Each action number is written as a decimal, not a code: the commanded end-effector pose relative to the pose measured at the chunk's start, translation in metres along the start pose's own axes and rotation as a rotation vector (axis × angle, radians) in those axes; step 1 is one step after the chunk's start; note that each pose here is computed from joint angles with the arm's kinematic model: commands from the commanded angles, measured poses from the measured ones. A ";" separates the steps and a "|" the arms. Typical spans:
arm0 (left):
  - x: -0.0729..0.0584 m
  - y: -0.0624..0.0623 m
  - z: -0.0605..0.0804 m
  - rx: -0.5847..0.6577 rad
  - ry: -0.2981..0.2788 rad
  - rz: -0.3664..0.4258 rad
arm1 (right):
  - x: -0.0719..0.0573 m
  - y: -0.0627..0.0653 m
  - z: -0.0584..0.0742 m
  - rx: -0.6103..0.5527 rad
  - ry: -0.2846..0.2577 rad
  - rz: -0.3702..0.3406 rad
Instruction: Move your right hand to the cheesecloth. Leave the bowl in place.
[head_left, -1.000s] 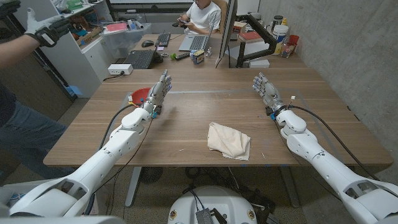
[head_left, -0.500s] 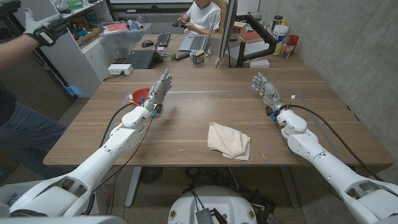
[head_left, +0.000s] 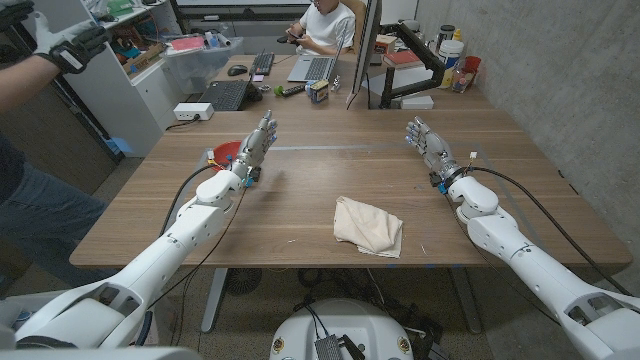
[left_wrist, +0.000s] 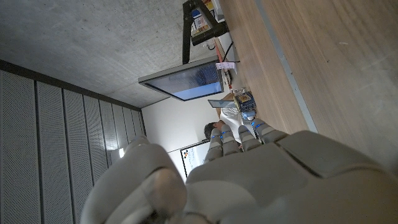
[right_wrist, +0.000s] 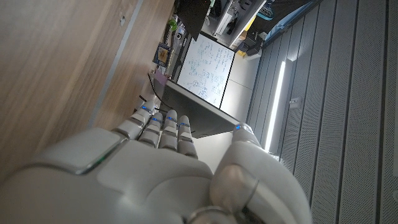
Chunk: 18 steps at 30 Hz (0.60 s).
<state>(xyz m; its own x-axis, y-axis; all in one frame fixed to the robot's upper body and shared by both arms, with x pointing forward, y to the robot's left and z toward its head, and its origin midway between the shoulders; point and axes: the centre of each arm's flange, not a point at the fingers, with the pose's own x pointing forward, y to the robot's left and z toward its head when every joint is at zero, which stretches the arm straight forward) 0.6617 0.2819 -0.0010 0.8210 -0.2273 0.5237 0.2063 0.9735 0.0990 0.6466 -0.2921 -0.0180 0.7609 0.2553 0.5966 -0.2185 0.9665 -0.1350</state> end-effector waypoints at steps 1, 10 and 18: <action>0.000 -0.003 0.000 0.005 0.006 -0.006 | -0.007 -0.001 0.005 -0.008 -0.036 0.006; -0.001 -0.003 0.001 0.008 0.005 -0.008 | -0.011 0.005 0.011 -0.006 -0.088 0.019; -0.003 -0.002 0.002 0.013 0.003 -0.010 | -0.014 0.011 0.014 -0.014 -0.105 0.027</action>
<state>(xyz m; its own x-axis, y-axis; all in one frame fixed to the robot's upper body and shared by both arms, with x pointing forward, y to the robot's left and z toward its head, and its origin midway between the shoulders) 0.6597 0.2794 -0.0011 0.8212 -0.2352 0.5199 0.2089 0.9718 0.1096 0.6321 -0.2908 -0.0163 0.7088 0.2697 0.6518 -0.2262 0.9621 -0.1521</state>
